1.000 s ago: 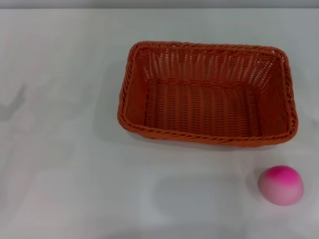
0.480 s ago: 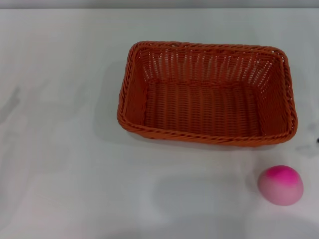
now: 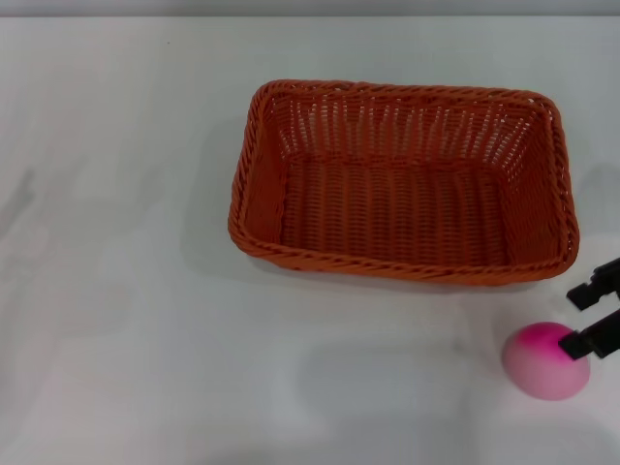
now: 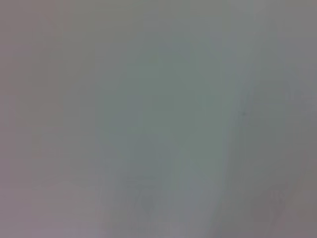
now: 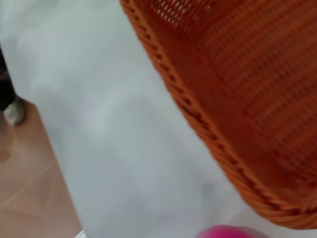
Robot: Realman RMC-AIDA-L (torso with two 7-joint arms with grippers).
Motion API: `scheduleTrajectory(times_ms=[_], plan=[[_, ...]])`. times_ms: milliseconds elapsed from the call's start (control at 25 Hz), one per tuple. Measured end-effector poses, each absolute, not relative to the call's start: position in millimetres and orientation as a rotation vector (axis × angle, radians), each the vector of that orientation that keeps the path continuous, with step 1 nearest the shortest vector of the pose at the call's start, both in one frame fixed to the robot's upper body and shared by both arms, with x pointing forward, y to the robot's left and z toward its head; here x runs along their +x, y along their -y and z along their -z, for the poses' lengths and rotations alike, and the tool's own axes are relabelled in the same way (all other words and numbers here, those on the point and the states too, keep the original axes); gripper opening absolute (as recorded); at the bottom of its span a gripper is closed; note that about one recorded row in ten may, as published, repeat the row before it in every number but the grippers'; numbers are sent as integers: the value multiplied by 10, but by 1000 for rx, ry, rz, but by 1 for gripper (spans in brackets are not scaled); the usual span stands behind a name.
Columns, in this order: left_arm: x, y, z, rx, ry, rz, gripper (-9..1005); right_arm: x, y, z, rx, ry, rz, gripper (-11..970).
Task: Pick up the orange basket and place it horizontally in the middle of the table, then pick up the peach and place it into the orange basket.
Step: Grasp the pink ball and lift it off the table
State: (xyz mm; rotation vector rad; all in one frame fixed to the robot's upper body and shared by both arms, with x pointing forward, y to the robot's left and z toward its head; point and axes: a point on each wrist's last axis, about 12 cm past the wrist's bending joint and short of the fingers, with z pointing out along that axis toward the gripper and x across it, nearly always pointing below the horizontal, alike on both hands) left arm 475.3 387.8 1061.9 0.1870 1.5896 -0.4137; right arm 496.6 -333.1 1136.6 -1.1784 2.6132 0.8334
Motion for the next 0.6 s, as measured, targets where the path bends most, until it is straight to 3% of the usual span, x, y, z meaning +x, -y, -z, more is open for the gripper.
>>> scheduleTrajectory(times_ms=[600], plan=[[4774, -3876, -10630, 199, -1588, 411, 877, 4961, 3205, -11110, -1206, -2708, -880, 693]])
